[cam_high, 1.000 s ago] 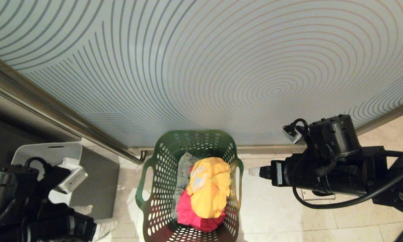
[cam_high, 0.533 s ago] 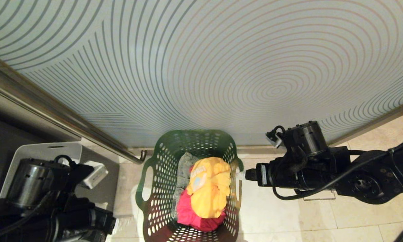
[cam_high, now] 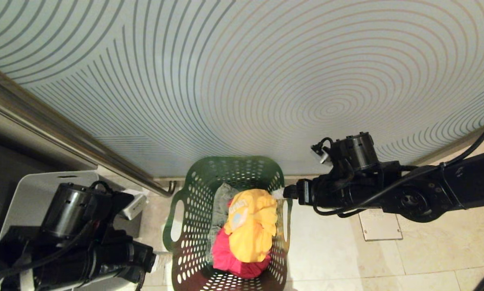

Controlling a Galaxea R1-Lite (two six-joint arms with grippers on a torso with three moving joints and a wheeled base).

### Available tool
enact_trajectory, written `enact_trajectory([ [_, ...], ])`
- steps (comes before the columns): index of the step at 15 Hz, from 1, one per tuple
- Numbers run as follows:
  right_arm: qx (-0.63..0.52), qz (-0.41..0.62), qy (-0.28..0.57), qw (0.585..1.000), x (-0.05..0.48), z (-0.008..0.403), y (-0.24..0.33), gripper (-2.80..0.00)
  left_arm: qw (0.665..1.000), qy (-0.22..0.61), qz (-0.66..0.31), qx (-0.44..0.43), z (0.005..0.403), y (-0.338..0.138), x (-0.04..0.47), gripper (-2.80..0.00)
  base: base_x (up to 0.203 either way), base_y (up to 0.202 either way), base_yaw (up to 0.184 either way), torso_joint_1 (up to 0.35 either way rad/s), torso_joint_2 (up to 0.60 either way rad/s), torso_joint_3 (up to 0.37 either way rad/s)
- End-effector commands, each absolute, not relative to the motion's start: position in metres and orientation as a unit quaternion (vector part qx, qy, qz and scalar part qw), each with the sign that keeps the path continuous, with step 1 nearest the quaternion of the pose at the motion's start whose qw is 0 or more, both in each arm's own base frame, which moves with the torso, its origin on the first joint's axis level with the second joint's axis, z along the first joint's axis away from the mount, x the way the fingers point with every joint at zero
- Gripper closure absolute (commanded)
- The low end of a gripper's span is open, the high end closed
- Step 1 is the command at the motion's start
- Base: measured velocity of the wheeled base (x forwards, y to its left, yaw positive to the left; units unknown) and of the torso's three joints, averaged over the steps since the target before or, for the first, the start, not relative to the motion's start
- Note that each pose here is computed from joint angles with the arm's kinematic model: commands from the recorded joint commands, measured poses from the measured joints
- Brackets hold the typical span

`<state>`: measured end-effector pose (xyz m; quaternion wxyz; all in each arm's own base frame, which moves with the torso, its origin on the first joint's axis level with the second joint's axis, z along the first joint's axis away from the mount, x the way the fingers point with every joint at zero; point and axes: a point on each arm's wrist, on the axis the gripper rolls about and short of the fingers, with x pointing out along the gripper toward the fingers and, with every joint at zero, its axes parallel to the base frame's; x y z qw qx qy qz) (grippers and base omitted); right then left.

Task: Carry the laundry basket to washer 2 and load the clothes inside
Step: Pick up the clothes basket and put it beside the washing machine

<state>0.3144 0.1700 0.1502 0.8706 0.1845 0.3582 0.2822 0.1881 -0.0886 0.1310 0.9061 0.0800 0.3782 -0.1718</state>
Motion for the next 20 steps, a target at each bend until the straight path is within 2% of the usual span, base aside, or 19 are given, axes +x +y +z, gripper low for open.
enact_trajectory([
  [1, 0.192, 0.294, 0.361, 0.864, 0.318, 0.150, 0.173, -2.80, 0.902, 0.387, -0.170, 0.084, 0.127, -0.094, 0.197, -2.80, 0.000, 0.000, 0.000, 0.000, 0.00, 0.000],
  [11, 0.236, 0.339, 0.402, 0.817, 0.316, 0.143, 0.182, -2.80, 0.899, 0.394, -0.176, 0.070, 0.125, -0.104, 0.200, -2.80, 0.000, 0.000, 0.000, 0.000, 0.00, 0.000],
  [17, 0.262, 0.377, 0.435, 0.775, 0.308, 0.140, 0.181, -2.80, 0.904, 0.381, -0.180, 0.068, 0.123, -0.108, 0.206, -2.80, 0.000, 0.000, 0.000, 0.000, 0.00, 0.000],
  [20, 0.257, 0.375, 0.445, 0.772, 0.305, 0.133, 0.180, -2.80, 0.904, 0.380, -0.181, 0.068, 0.123, -0.108, 0.205, -2.80, 0.000, 0.000, 0.000, 0.000, 0.00, 0.000],
])
